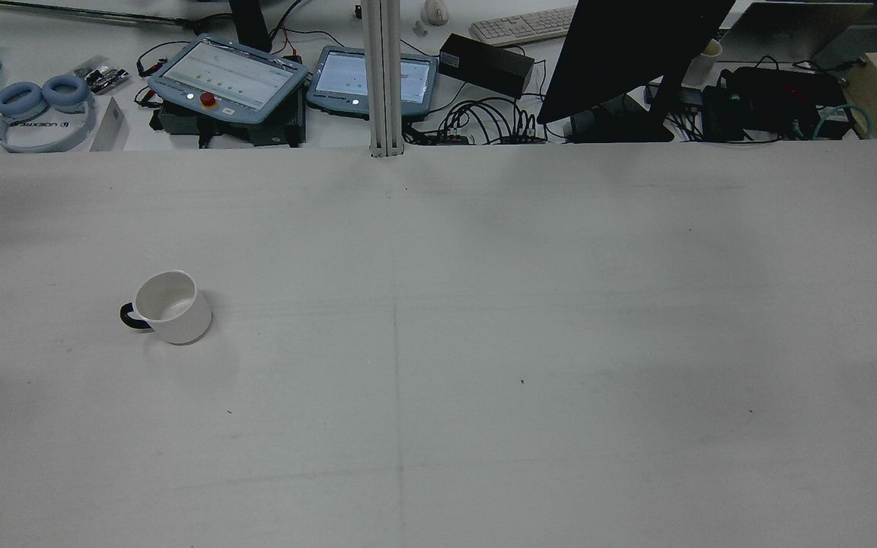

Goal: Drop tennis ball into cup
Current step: 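Carry the yellow tennis ball in the left hand toward the white mug, then lower the left hand over the mug and open fingers to release ball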

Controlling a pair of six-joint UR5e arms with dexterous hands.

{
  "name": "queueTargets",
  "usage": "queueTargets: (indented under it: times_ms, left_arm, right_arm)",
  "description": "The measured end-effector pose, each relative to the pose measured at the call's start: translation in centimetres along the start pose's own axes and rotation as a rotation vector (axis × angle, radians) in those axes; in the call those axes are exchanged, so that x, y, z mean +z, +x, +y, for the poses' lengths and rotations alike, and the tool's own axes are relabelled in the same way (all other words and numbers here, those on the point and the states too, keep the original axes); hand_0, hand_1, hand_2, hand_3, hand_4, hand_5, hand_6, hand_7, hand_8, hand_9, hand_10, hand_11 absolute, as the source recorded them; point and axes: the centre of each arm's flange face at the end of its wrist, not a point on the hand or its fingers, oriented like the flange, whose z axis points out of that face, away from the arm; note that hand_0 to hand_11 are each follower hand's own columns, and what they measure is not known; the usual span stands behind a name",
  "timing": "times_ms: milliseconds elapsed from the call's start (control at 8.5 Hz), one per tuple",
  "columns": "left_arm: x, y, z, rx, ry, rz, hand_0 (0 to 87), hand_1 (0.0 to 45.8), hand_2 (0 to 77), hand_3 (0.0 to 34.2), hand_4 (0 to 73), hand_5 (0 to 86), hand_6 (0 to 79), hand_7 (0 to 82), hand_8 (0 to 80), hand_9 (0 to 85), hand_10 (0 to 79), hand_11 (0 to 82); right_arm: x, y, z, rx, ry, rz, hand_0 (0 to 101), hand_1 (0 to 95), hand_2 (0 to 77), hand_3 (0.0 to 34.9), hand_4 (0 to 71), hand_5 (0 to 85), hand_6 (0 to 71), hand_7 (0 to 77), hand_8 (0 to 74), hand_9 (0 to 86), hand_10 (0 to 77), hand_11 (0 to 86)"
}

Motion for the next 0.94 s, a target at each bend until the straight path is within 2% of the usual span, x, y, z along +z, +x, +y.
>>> queueTargets:
  times_ms: [353, 588, 706, 941]
  left_arm:
    - [2.8, -9.9, 4.5, -0.049, -0.097, -0.149, 80.1, 9.3, 60.5, 30.3, 1.6, 34.4, 62.2, 37.6, 46.9, 39.8, 13.1, 23.5]
    - [3.3, -17.6, 6.5, -0.051, -0.14, -0.244, 80.2, 9.3, 60.5, 30.3, 1.6, 32.7, 62.7, 37.6, 45.8, 39.8, 13.1, 23.5]
    - [3.1, -20.5, 7.1, -0.044, -0.156, -0.279, 80.2, 9.8, 58.9, 30.2, 1.1, 31.1, 62.7, 37.6, 45.8, 39.8, 13.1, 23.5]
    - [2.8, -23.5, 7.6, -0.026, -0.173, -0.311, 80.2, 10.4, 58.4, 30.3, 1.1, 33.3, 62.7, 37.6, 46.9, 39.8, 13.1, 23.5]
  right_arm:
    - [0.0, 0.0, 0.0, 0.0, 0.0, 0.0, 0, 0.5, 0.5, 0.0, 0.0, 0.0, 0.0, 0.0, 0.0, 0.0, 0.0, 0.5]
    - [0.0, 0.0, 0.0, 0.0, 0.0, 0.0, 0, 0.5, 0.5, 0.0, 0.0, 0.0, 0.0, 0.5, 0.0, 0.0, 0.0, 0.5]
    - [0.0, 0.0, 0.0, 0.0, 0.0, 0.0, 0, 0.5, 0.5, 0.0, 0.0, 0.0, 0.0, 0.5, 0.0, 0.0, 0.0, 0.5]
    - [0.0, 0.0, 0.0, 0.001, 0.0, 0.0, 0, 0.5, 0.5, 0.0, 0.0, 0.0, 0.0, 0.5, 0.0, 0.0, 0.0, 0.5]
